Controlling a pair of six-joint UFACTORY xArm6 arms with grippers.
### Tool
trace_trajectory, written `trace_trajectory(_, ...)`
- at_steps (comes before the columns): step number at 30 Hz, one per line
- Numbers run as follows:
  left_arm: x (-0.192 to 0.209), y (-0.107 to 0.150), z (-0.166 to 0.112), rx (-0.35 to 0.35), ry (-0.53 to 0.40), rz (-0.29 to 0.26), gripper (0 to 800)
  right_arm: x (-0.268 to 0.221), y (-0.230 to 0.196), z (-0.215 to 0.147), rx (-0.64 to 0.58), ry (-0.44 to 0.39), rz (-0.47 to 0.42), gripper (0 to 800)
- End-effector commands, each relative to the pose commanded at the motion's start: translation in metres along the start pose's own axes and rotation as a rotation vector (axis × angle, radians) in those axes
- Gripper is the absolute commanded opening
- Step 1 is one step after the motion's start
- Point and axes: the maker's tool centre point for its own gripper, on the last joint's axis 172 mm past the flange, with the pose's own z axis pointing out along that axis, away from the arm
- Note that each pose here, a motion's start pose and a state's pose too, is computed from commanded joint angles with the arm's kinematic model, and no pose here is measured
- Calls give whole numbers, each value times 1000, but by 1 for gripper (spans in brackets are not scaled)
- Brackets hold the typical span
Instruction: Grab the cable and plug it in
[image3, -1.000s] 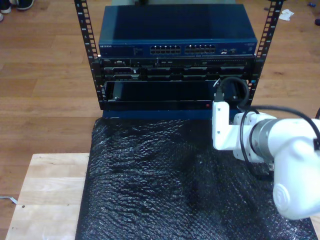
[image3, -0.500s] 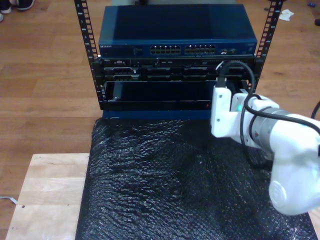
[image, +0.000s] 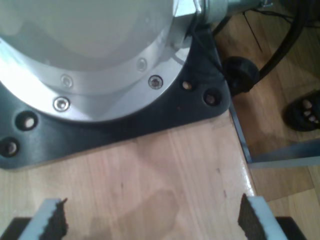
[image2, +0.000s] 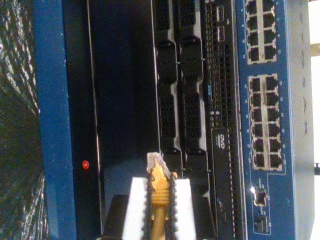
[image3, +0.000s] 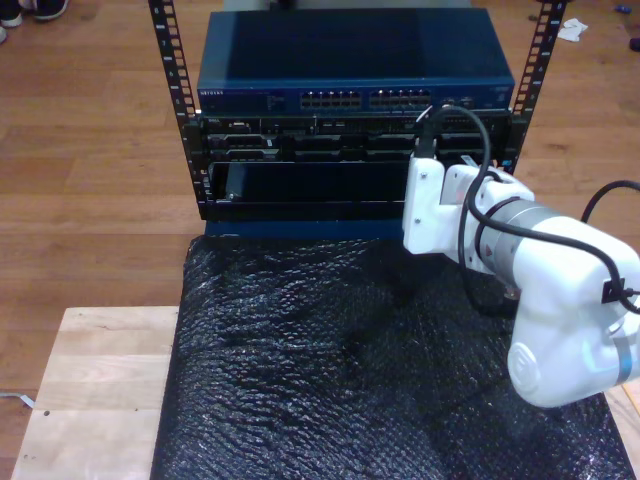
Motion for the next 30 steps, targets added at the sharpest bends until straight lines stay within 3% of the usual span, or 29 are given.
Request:
trace_trajectory(3,0,0,0,0,0,0,800,19,-8,-6,-11,37,-16,0)
trace_trajectory(7,0,0,0,0,0,0,800,24,13,-12,-86,55,-18,0)
trace_trajectory(13,0,0,0,0,0,0,800,60,32,-26,-144,117,-90,0)
trace_trajectory(21,0,0,0,0,0,0,800,46,37,-23,-149,93,-82,0)
trace_trajectory(30,0,0,0,0,0,0,800,29,-3,-6,-70,64,-79,0)
